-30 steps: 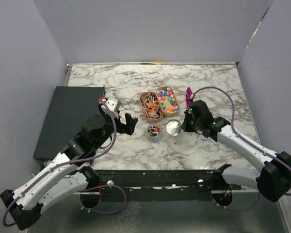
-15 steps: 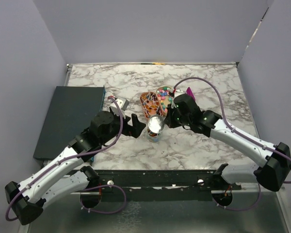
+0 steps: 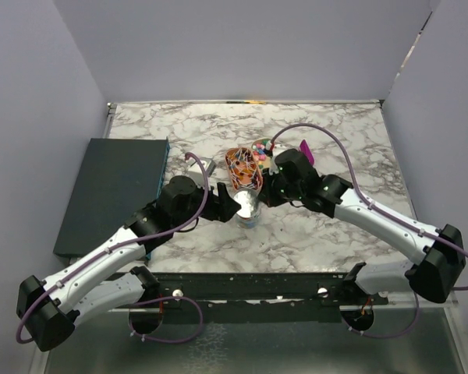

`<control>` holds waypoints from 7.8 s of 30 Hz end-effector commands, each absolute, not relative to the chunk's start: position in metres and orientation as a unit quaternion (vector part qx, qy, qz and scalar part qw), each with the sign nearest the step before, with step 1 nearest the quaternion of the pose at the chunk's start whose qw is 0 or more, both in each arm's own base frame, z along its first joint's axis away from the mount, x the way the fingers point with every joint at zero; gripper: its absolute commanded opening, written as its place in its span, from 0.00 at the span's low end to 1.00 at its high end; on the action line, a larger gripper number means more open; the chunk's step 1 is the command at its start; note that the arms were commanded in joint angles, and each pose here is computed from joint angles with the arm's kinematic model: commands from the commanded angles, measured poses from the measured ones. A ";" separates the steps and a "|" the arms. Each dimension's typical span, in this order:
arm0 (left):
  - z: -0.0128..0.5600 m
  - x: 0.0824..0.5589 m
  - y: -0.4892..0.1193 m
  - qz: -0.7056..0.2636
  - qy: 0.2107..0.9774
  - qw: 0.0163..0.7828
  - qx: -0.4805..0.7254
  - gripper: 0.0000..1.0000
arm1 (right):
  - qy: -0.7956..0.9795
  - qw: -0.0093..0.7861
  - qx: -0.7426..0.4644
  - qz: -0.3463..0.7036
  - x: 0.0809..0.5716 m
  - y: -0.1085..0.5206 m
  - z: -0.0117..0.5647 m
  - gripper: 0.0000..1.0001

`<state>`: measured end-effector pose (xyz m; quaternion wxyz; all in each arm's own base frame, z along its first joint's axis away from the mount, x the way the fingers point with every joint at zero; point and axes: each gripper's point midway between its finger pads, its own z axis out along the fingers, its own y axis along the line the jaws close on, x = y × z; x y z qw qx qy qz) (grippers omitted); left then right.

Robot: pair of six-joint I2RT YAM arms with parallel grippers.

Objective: Pack the candies
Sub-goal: Pick up the bottle lid at the center of the board.

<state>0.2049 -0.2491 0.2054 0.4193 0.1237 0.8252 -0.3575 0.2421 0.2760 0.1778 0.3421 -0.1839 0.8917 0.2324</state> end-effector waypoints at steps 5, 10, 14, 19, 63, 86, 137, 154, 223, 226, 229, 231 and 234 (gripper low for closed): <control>0.227 0.190 -0.280 -0.485 0.778 0.388 0.091 0.63 | 0.863 0.353 -0.211 0.292 0.218 0.278 0.209 0.01; 0.243 0.180 -0.292 -0.550 0.746 0.368 0.078 0.57 | 0.862 0.353 -0.208 0.298 0.209 0.272 0.211 0.01; 0.256 0.176 -0.295 -0.582 0.724 0.365 0.070 0.52 | 0.863 0.355 -0.204 0.294 0.206 0.266 0.209 0.01; 0.266 0.170 -0.296 -0.611 0.705 0.355 0.059 0.42 | 0.864 0.359 -0.198 0.294 0.204 0.261 0.210 0.01; 0.226 0.210 -0.260 -0.650 0.706 0.188 -0.210 0.00 | 0.527 0.572 -0.587 0.224 0.164 0.303 0.265 0.56; 0.220 0.205 -0.253 -0.658 0.687 0.130 -0.280 0.00 | 0.414 0.619 -0.666 -0.038 0.166 0.322 0.219 0.49; 0.240 0.221 -0.225 -0.541 0.752 0.341 -0.161 0.73 | 0.569 0.582 -0.578 0.049 0.156 0.307 0.219 0.01; 0.267 0.219 -0.202 -0.434 0.760 0.483 0.017 0.83 | 0.712 0.411 -0.447 0.353 0.170 0.310 0.252 0.01; 0.317 0.154 -0.254 -0.714 0.613 0.333 0.064 0.00 | 0.663 0.284 -0.214 0.658 0.164 0.278 0.302 0.26; 0.315 0.156 -0.254 -0.713 0.615 0.332 0.060 0.00 | 0.664 0.279 -0.216 0.659 0.163 0.280 0.302 0.24; 0.312 0.159 -0.255 -0.710 0.619 0.330 0.055 0.00 | 0.664 0.273 -0.217 0.661 0.161 0.283 0.299 0.16; 0.308 0.162 -0.256 -0.707 0.625 0.326 0.049 0.00 | 0.666 0.273 -0.213 0.661 0.163 0.284 0.298 0.05; 0.301 0.166 -0.257 -0.700 0.635 0.323 0.041 0.00 | 0.669 0.277 -0.209 0.657 0.165 0.284 0.297 0.01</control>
